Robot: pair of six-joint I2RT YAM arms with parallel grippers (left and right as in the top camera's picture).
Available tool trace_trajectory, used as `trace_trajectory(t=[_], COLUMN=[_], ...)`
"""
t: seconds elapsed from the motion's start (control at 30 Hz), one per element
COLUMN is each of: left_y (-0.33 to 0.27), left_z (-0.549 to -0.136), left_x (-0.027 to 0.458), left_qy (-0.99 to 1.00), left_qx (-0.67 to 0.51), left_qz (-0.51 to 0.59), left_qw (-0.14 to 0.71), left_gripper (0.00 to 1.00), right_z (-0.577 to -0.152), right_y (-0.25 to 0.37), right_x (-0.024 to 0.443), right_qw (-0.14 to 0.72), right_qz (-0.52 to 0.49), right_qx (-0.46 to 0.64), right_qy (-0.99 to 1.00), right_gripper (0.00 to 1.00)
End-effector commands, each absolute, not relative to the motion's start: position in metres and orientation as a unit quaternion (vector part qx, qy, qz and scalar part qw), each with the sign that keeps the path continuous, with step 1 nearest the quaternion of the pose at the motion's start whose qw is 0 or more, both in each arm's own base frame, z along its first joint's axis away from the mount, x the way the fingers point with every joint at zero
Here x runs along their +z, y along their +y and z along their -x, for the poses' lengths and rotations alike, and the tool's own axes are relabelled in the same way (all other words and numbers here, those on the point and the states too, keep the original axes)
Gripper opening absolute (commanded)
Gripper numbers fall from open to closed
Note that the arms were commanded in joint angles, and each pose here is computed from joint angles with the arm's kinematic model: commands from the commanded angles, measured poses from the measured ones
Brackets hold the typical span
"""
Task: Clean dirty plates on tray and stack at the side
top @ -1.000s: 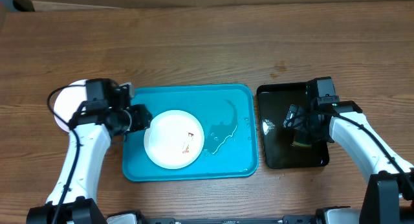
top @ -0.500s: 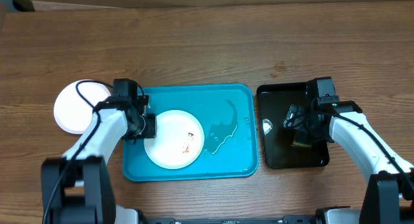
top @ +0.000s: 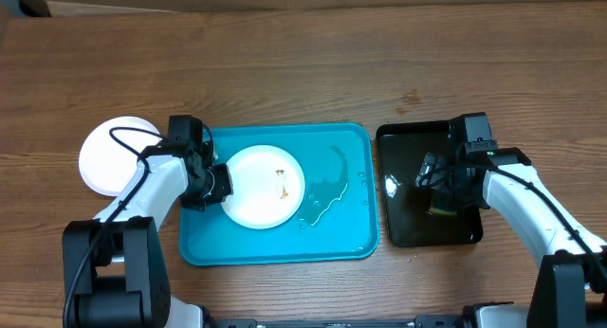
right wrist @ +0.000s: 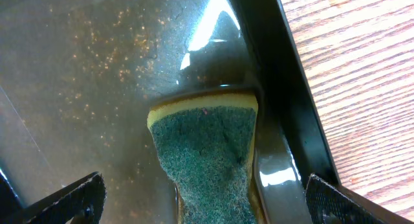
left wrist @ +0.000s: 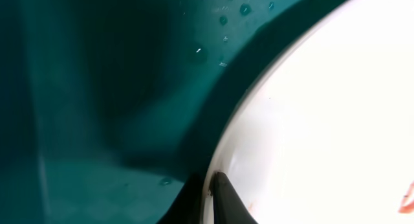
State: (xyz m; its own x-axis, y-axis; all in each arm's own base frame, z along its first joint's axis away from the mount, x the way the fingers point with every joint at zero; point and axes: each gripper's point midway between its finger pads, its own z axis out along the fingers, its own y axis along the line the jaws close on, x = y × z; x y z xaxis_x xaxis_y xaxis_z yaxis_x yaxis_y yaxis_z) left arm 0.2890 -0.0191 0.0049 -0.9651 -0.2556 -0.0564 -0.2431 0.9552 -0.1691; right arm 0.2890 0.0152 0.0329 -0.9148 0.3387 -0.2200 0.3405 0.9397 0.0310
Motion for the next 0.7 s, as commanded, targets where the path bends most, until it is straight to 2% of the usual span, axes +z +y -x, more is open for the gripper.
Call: trace_trajectory(t=[0.0, 0.07, 0.3, 0.4, 0.67], left_y=[-0.042, -0.049, -0.025, -0.015, -0.003], left_z=[-0.295, -0.301, -0.299, -0.301, -0.313], left_x=[0.005, 0.008, 0.002, 0.001, 0.002], left_qy=[0.973, 0.969, 0.981, 0.984, 0.982], left_qx=[-0.152, -0.173, -0.102, -0.079, -0.062], left_qz=[0.171, 0.170, 0.159, 0.152, 0.159], left_qw=[0.030, 0.039, 0.047, 0.056, 0.083], left_gripper=[0.06, 0.18, 0.29, 0.30, 0.22], right_z=[-0.290, -0.290, -0.290, -0.290, -0.290], right_y=[0.010, 0.010, 0.010, 0.010, 0.010], right_x=[0.038, 0.038, 0.038, 0.038, 0.038], right_qw=[0.125, 0.125, 0.124, 0.125, 0.125], right_qz=[-0.177, -0.177, -0.177, -0.177, -0.177], right_qx=[-0.012, -0.012, -0.012, -0.012, -0.012], right_qy=[0.976, 0.976, 0.976, 0.976, 0.976], right_gripper=[1.00, 1.00, 1.00, 1.00, 1.00])
